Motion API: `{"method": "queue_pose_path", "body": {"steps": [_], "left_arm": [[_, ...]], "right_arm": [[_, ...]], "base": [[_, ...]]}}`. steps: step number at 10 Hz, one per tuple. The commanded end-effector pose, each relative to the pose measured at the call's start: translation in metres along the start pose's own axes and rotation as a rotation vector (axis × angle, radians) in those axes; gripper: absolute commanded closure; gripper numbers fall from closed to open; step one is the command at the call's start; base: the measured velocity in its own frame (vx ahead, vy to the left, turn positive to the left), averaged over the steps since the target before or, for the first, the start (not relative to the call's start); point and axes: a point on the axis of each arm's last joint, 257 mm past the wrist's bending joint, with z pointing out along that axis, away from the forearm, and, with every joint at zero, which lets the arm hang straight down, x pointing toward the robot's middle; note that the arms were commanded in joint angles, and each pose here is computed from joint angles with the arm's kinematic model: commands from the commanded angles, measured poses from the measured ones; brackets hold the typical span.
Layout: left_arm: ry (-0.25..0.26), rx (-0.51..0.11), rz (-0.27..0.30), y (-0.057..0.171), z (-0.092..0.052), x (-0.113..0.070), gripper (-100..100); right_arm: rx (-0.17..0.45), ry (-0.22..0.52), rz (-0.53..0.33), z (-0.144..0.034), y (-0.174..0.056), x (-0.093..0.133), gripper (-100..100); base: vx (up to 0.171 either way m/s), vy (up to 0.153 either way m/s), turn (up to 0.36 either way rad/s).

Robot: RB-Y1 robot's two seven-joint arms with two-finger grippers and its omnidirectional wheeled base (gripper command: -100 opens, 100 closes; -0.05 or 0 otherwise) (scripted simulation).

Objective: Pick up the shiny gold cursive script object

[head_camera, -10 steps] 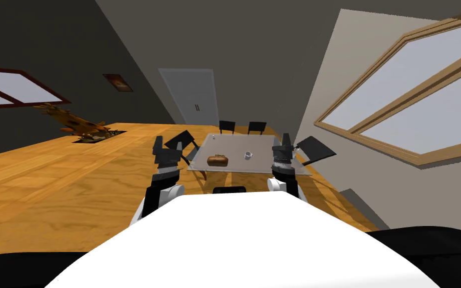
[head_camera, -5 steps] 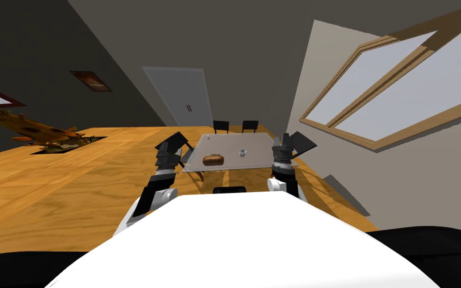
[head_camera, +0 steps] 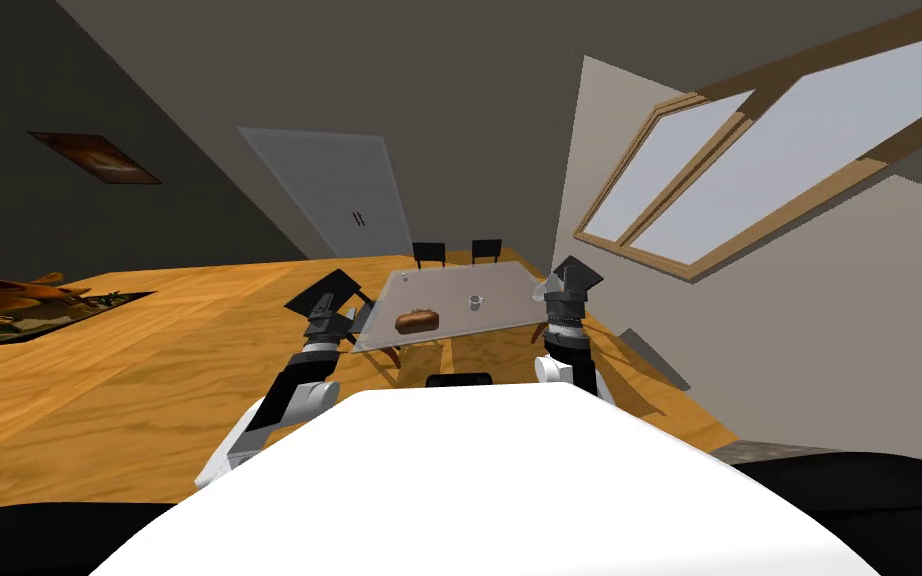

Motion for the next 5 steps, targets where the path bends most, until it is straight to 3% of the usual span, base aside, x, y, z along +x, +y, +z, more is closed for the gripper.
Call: {"method": "queue_pose_path", "body": {"steps": [1, 2, 3, 4, 5], "left_arm": [[-0.032, -0.073, 0.017, 0.020, -0.002, -0.025, -100], [-0.032, -0.073, 0.017, 0.020, -0.002, -0.025, -100], [-0.066, -0.135, 0.030, 0.038, -0.005, -0.050, -100], [-0.066, -0.136, 0.030, 0.038, -0.005, -0.050, -100], [-0.101, -0.190, 0.042, 0.052, -0.008, -0.075, -100]], "right_arm": [[0.000, 0.000, 0.000, 0.000, 0.000, 0.000, 0], [0.000, 0.000, 0.000, 0.000, 0.000, 0.000, 0], [0.000, 0.000, 0.000, 0.000, 0.000, 0.000, 0], [0.000, 0.000, 0.000, 0.000, 0.000, 0.000, 0], [0.000, 0.000, 0.000, 0.000, 0.000, 0.000, 0]], "base": [[-0.029, -0.012, -0.212], [-0.025, -0.006, -0.160], [-0.022, -0.011, -0.307], [-0.023, -0.002, -0.148], [-0.029, -0.001, -0.331]]}}
